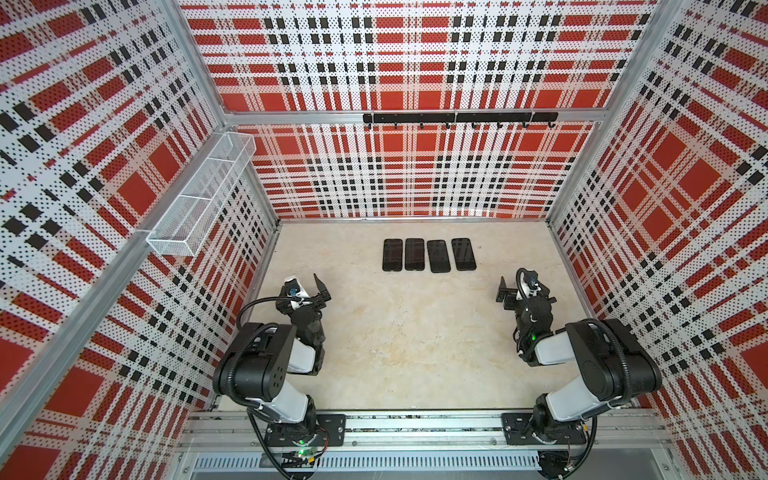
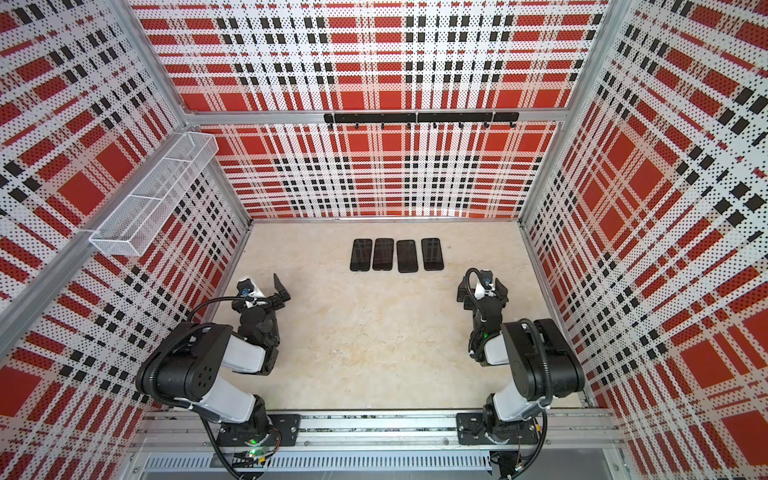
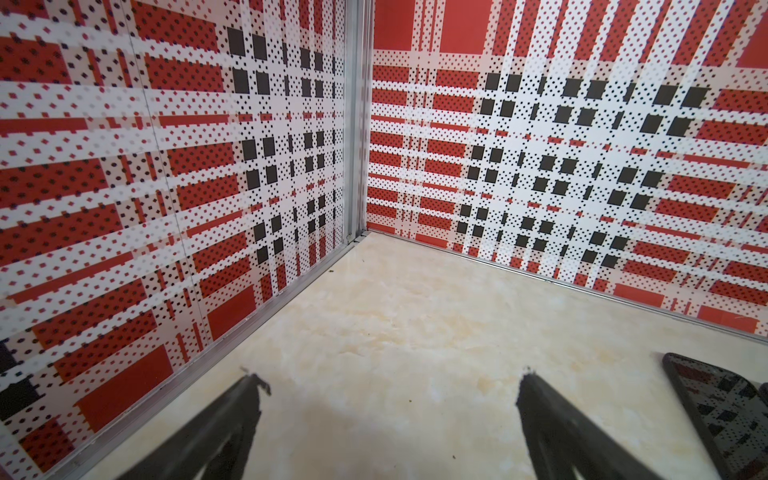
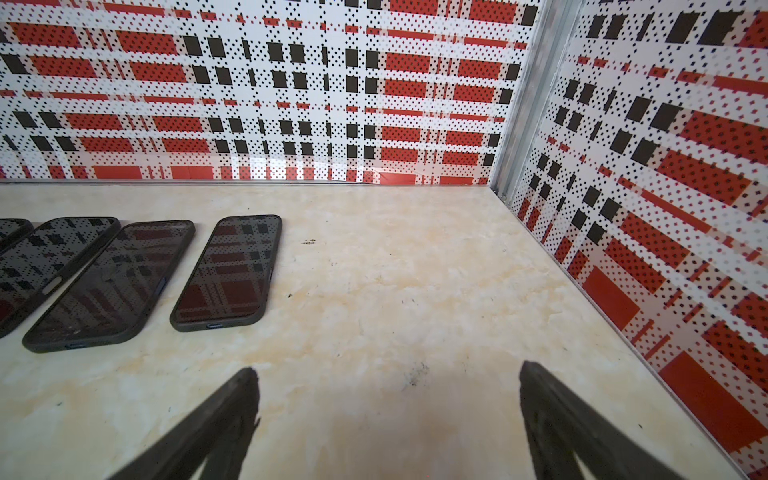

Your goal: Put the phone into the phone case

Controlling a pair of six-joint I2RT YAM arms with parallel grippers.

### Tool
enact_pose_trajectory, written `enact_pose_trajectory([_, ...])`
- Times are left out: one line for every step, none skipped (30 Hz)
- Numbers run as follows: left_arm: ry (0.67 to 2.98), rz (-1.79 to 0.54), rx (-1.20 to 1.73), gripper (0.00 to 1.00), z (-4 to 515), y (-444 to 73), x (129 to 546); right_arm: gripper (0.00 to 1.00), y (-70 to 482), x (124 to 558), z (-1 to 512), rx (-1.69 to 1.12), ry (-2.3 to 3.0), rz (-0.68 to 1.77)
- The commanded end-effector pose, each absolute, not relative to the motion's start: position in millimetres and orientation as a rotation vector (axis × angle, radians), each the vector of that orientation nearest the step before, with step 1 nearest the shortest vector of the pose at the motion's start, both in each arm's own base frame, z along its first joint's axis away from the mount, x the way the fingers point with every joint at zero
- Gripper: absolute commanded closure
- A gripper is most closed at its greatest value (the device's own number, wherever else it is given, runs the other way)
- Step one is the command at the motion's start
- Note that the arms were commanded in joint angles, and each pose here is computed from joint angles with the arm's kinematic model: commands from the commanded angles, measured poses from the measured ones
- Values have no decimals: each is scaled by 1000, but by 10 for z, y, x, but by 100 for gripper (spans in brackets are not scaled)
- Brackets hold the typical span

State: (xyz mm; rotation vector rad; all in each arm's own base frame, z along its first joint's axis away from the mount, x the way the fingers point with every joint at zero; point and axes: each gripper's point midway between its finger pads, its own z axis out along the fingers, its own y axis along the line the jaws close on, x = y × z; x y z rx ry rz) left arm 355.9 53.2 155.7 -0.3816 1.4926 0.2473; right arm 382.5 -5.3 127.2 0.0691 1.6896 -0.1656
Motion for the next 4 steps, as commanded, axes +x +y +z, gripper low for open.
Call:
enact_pose_trajectory([1463, 258, -383, 2, 1624, 539, 3540, 0, -79, 3867, 1320, 86, 1673, -165])
enact_pose_trajectory([1464, 258, -382, 2, 1622, 538, 3541, 0, -85, 3861, 1320, 87, 1673, -163])
enact_pose_trajectory([1463, 257, -382, 2, 1625, 538, 3541, 0, -91, 3859, 1324, 89, 1671, -164])
enact_pose_trajectory([1464, 258, -382, 2, 1620, 538, 3541, 0, -90, 3852, 1326, 88, 1669, -163])
